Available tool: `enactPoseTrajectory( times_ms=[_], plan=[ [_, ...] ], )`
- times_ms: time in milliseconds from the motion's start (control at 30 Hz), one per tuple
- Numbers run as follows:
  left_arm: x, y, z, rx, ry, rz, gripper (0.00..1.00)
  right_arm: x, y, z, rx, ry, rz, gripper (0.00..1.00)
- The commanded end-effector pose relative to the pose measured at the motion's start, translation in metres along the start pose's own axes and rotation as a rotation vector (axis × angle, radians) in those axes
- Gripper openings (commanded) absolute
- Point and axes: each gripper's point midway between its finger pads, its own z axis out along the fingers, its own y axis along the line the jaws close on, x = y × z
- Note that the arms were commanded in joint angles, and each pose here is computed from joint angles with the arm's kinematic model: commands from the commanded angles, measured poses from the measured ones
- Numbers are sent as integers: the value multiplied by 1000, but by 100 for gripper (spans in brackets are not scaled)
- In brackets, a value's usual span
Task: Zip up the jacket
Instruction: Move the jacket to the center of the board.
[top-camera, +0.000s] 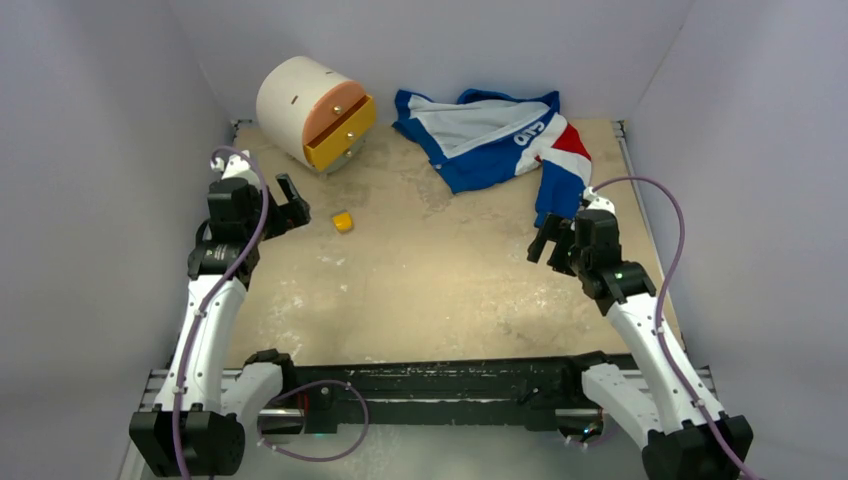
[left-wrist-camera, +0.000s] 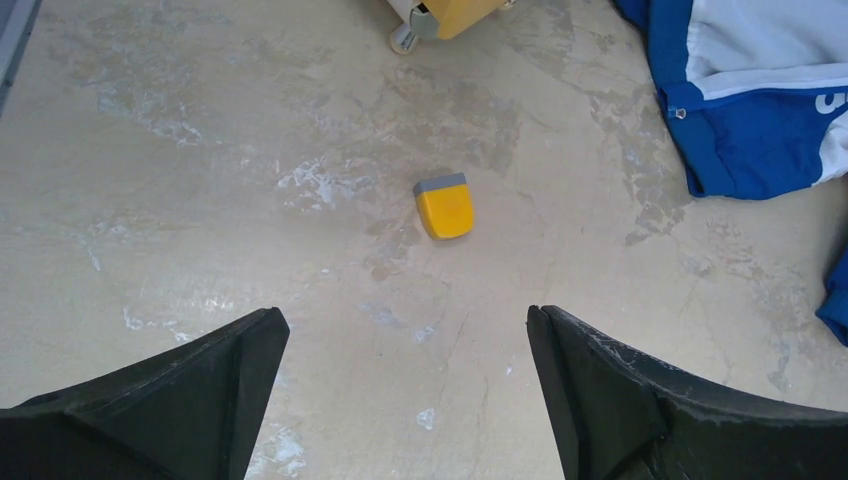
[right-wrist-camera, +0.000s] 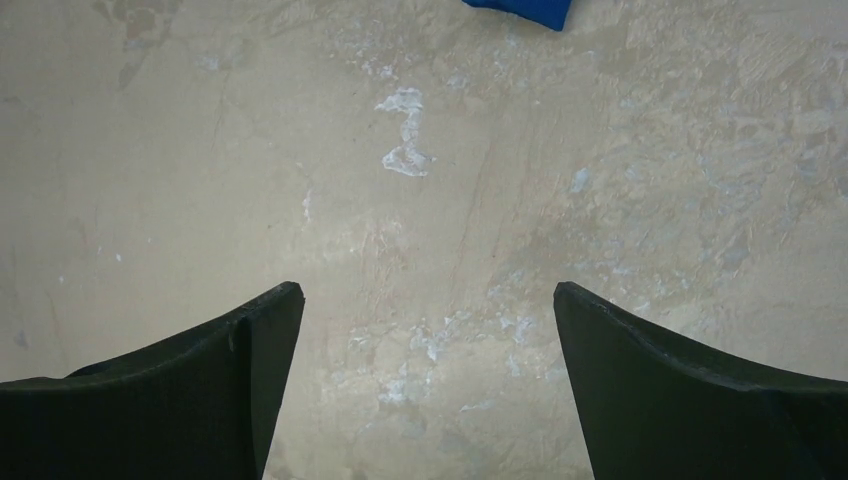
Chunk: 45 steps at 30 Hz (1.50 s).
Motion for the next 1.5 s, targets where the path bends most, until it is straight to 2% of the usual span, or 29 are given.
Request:
enactPoseTrajectory(
  times_ms=[0, 167, 400, 533, 667, 733, 867, 1000, 1300, 1467],
  plan=[
    [-4, 6, -2, -23, -26, 25, 100, -17, 12, -15, -52, -36, -25, 99],
    [-3, 6, -2, -25, -22, 23, 100, -22, 22, -18, -112, -72, -6, 99],
    [-3, 15, -3, -78, -18, 6, 100, -35, 51, -5, -174, 24, 34, 99],
    [-4, 15, -4, -82, -25, 0, 100, -63, 66, 7, -162, 37, 32, 99],
    [-7, 35, -8, -193, -45, -48, 100, -95, 74, 25, -148, 16, 86, 99],
    [-8, 39, -9, -216, -48, -57, 100, -111, 77, 39, -171, 4, 128, 98],
    [-7, 29, -7, -159, -36, -48, 100, -134, 82, 80, -151, 24, 158, 96],
    [-6, 22, -7, -115, -27, -42, 100, -151, 95, 123, -151, 55, 171, 99],
    [-14, 19, -18, -95, -80, -43, 99, -172, 124, 224, -215, 84, 263, 99],
    [-19, 16, -25, -67, -125, -42, 99, -167, 131, 277, -204, 160, 255, 99]
  ],
)
